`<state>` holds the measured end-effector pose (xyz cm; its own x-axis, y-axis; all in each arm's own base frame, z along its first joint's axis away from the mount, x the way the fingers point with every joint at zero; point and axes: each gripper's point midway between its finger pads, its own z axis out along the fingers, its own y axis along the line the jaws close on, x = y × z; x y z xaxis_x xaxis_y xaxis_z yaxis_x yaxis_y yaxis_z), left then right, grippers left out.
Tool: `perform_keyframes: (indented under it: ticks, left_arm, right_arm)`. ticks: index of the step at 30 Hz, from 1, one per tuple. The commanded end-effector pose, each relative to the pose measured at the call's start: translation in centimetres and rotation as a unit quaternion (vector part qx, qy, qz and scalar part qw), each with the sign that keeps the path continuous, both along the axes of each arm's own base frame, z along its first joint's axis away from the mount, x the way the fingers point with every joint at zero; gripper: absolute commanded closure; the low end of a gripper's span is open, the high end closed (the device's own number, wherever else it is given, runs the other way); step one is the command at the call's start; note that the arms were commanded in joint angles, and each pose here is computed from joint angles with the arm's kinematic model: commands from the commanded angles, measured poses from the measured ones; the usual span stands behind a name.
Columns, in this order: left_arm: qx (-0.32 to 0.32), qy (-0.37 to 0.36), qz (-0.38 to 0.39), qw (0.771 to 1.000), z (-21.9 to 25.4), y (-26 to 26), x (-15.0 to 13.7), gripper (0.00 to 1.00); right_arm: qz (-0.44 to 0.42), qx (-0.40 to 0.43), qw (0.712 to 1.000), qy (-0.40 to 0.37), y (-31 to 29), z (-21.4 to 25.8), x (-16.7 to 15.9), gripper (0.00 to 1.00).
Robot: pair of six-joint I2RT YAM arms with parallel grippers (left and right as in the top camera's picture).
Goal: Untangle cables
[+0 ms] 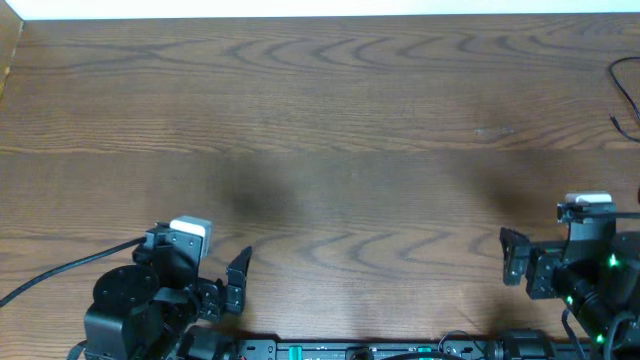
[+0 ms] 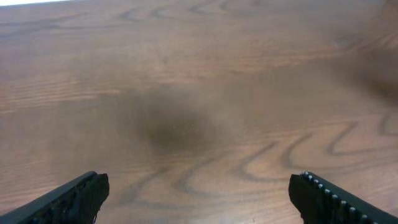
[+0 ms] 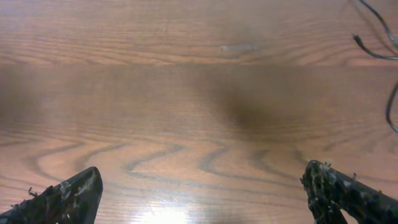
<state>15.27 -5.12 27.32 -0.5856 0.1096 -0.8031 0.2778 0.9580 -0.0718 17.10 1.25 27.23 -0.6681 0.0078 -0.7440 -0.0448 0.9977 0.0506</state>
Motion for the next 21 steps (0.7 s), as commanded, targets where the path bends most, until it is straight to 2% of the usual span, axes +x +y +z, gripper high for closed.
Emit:
perform_keyframes:
  ticks: [1, 7, 14, 21]
  left_arm:
    - [0.005, 0.008, -0.012, 1.000, -0.9, -0.2, -0.3, 0.02]
    - [-0.005, 0.009, -0.029, 1.000, -1.8, -0.7, -0.9, 0.02]
    - [-0.036, -0.034, -0.015, 0.999, -1.2, -0.3, -2.6, 0.02]
    - [-0.032, -0.031, -0.010, 0.999, -1.6, 0.1, -3.1, 0.02]
  right_arm:
    - [-0.019, -0.002, 1.000, -0.022, -0.6, 0.6, -0.9, 0.01]
    - [-0.022, 0.004, 0.999, -0.034, -0.6, 0.7, -2.4, 0.01]
    - [-0.023, 0.004, 0.999, -0.041, -0.6, 0.9, -2.5, 0.01]
    - [-0.028, 0.009, 0.999, -0.039, -0.6, 0.9, -2.5, 0.01]
